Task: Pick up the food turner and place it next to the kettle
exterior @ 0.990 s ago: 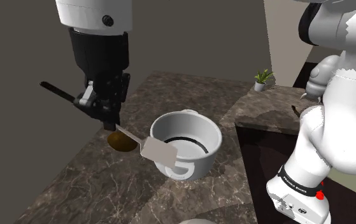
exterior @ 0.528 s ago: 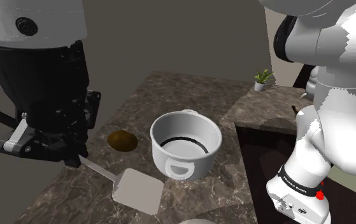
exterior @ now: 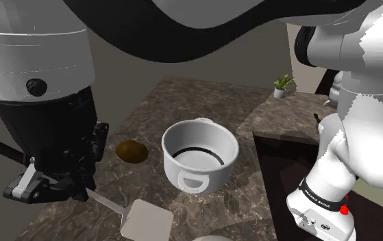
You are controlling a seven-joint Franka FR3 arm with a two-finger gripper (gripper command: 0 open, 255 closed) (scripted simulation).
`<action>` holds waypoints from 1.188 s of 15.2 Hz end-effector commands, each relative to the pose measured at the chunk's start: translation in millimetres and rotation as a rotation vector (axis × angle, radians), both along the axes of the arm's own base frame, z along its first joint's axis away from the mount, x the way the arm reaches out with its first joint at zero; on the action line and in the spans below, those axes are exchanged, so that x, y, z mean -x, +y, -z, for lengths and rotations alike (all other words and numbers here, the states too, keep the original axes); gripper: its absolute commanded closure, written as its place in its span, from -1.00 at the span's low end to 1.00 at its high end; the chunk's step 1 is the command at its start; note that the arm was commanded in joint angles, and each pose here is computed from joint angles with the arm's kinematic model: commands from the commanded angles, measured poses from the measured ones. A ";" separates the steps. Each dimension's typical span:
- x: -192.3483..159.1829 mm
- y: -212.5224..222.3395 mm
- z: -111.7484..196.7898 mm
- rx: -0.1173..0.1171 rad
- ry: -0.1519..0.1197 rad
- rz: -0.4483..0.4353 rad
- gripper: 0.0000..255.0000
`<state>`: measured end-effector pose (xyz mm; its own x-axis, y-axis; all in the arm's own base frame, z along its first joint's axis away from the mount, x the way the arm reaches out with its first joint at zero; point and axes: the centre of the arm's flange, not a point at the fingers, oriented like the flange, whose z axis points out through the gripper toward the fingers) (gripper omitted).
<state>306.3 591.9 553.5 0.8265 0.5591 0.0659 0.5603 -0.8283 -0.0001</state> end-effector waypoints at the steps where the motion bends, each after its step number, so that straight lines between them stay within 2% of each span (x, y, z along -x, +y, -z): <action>1: 0.5 0.8 10.8 -0.001 0.000 0.000 1.00; 18: 0.5 0.8 100.5 -0.001 0.000 0.000 1.00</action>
